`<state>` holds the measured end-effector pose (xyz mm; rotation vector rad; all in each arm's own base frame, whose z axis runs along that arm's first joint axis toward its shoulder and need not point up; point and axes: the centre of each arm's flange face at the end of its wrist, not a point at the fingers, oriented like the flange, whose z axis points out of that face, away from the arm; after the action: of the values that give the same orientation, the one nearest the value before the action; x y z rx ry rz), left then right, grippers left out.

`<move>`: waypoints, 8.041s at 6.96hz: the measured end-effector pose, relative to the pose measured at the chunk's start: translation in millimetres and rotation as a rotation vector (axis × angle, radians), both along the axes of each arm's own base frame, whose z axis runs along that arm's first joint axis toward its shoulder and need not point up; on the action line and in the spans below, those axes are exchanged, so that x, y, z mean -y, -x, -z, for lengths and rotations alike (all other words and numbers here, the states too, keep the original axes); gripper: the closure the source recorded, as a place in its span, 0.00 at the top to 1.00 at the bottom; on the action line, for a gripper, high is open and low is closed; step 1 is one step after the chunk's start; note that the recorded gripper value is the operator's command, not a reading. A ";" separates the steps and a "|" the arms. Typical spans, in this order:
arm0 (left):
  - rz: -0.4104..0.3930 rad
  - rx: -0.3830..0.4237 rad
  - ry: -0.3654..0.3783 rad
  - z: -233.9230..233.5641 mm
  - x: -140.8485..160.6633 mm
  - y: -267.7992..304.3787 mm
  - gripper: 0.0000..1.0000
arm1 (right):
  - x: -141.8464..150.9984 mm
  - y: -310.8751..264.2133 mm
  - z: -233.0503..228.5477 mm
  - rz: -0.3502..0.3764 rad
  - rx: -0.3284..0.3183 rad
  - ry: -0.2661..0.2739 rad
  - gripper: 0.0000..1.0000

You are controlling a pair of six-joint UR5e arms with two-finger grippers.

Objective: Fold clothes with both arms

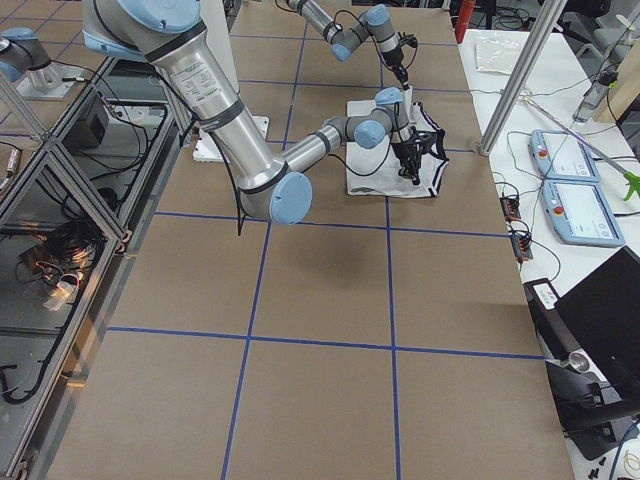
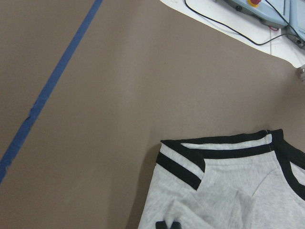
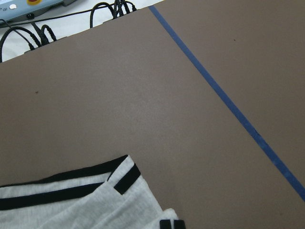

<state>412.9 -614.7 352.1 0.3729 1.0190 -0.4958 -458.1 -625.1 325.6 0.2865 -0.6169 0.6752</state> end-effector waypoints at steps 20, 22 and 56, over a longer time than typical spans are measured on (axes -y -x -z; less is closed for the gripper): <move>-0.003 0.036 -0.049 -10.2 32.6 5.4 0.53 | -167.5 12.2 -29.6 -0.084 0.297 0.214 0.88; -0.002 0.035 -0.047 -9.7 32.6 5.1 0.54 | -175.0 15.4 -35.7 -0.080 0.291 0.223 0.81; -0.241 -0.240 0.492 20.9 -305.9 -99.7 0.00 | -344.9 -59.9 125.3 0.016 0.287 0.344 1.00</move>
<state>512.6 -308.8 331.2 -0.2506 1.1149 -0.5607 -398.3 -280.2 200.3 -0.1382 -0.7613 0.8005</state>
